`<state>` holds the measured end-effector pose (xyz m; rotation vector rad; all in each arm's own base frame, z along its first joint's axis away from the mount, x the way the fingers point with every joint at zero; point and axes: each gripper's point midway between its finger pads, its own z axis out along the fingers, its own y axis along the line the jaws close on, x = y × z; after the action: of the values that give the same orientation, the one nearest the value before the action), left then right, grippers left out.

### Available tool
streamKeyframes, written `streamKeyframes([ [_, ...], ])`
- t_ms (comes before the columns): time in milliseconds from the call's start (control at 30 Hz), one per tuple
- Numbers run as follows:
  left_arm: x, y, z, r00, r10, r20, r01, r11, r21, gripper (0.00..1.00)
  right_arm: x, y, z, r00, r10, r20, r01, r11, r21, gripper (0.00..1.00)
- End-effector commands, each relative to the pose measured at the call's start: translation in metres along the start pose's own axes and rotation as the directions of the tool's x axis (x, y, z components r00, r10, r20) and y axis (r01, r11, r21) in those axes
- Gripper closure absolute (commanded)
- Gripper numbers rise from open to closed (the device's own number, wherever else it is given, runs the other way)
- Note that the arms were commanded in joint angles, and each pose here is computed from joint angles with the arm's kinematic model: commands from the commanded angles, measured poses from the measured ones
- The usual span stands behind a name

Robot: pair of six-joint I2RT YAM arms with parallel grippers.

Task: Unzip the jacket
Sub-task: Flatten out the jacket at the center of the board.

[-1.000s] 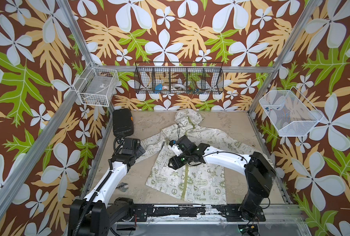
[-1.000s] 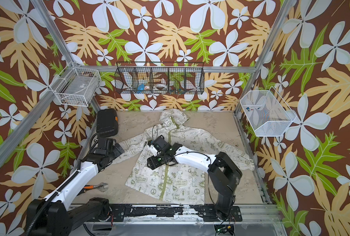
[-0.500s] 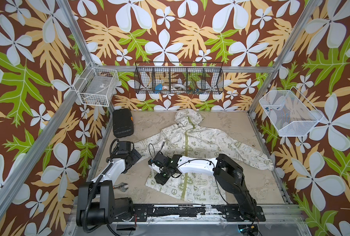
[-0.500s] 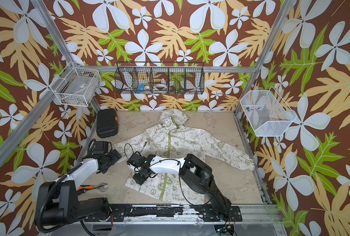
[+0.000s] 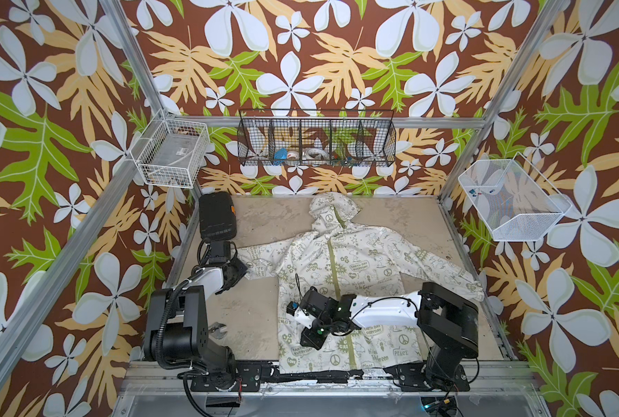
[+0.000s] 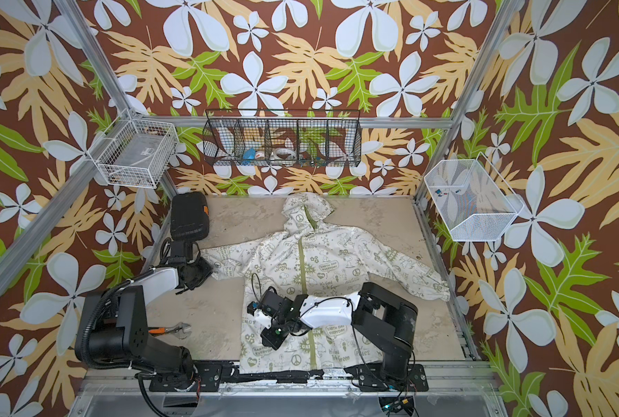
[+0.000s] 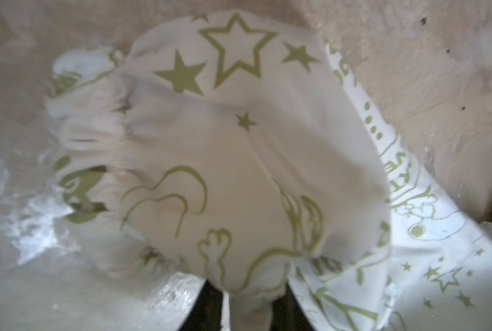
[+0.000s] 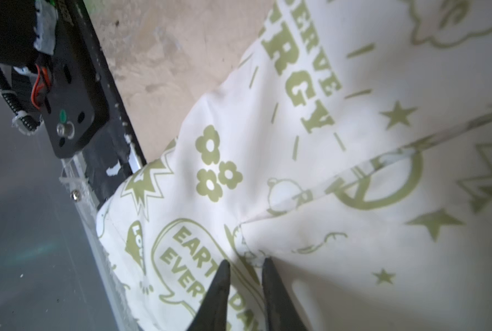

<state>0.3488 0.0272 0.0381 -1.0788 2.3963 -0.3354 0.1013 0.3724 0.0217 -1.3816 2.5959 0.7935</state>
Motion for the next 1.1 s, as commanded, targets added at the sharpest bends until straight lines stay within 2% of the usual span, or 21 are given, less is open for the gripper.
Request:
streamKeyframes([
  [0,-0.03,0.001,-0.012,0.996,0.022,0.083,-0.02,0.999,-0.036,0.92,0.009,-0.004,-0.021,0.997,0.065,-0.033,-0.063,0.996,0.058,0.58],
  [67,-0.05,0.005,-0.027,0.989,0.042,0.144,-0.032,0.997,-0.075,1.0,-0.016,-0.006,-0.045,0.997,0.069,0.042,-0.072,0.994,0.077,0.5],
  [167,-0.081,0.017,-0.052,0.968,0.068,0.239,-0.036,0.99,-0.136,1.0,-0.06,-0.02,-0.09,0.973,0.134,0.187,-0.149,0.987,0.066,0.42],
  [233,-0.1,0.027,-0.07,0.952,0.082,0.296,-0.031,0.984,-0.175,0.99,-0.086,-0.045,-0.128,0.935,0.197,0.296,-0.225,0.972,0.063,0.36],
  [300,-0.114,0.037,-0.083,0.94,0.096,0.328,-0.024,0.976,-0.217,0.76,-0.104,-0.082,-0.163,0.88,0.263,0.396,-0.324,0.941,0.093,0.31],
  [367,-0.122,0.042,-0.091,0.933,0.093,0.349,-0.008,0.971,-0.238,0.5,-0.111,-0.128,-0.196,0.818,0.316,0.48,-0.435,0.886,0.159,0.27],
  [400,-0.122,0.039,-0.093,0.932,0.09,0.351,-0.008,0.974,-0.227,0.42,-0.113,-0.156,-0.212,0.785,0.333,0.522,-0.491,0.849,0.198,0.25],
  [533,-0.115,0.011,-0.098,0.943,0.092,0.319,-0.068,0.994,-0.086,0.31,-0.109,-0.244,-0.253,0.69,0.367,0.624,-0.628,0.732,0.265,0.2],
  [600,-0.112,-0.006,-0.104,0.94,0.118,0.32,-0.116,0.993,-0.027,0.23,-0.102,-0.28,-0.257,0.662,0.394,0.638,-0.67,0.693,0.267,0.2],
  [667,-0.102,-0.037,-0.111,0.926,0.186,0.328,-0.216,0.975,0.055,0.13,-0.095,-0.311,-0.256,0.646,0.424,0.635,-0.696,0.669,0.261,0.22],
  [700,-0.094,-0.056,-0.114,0.914,0.233,0.333,-0.276,0.957,0.087,0.06,-0.089,-0.327,-0.252,0.632,0.442,0.636,-0.714,0.651,0.258,0.24],
  [767,-0.068,-0.098,-0.116,0.884,0.337,0.323,-0.408,0.895,0.184,0.0,-0.082,-0.352,-0.245,0.604,0.484,0.633,-0.74,0.636,0.219,0.28],
  [833,-0.034,-0.14,-0.113,0.843,0.45,0.295,-0.526,0.804,0.277,0.0,-0.074,-0.376,-0.242,0.565,0.526,0.635,-0.77,0.613,0.176,0.32],
  [900,-0.007,-0.168,-0.107,0.802,0.532,0.272,-0.597,0.733,0.326,0.0,-0.07,-0.391,-0.241,0.549,0.543,0.635,-0.782,0.602,0.161,0.33],
  [967,0.021,-0.195,-0.101,0.738,0.623,0.26,-0.672,0.638,0.377,0.0,-0.069,-0.401,-0.246,0.549,0.539,0.639,-0.784,0.598,0.168,0.32],
  [1067,0.053,-0.223,-0.085,0.597,0.761,0.253,-0.789,0.502,0.354,0.0,-0.068,-0.41,-0.252,0.554,0.533,0.64,-0.783,0.595,0.182,0.3],
])
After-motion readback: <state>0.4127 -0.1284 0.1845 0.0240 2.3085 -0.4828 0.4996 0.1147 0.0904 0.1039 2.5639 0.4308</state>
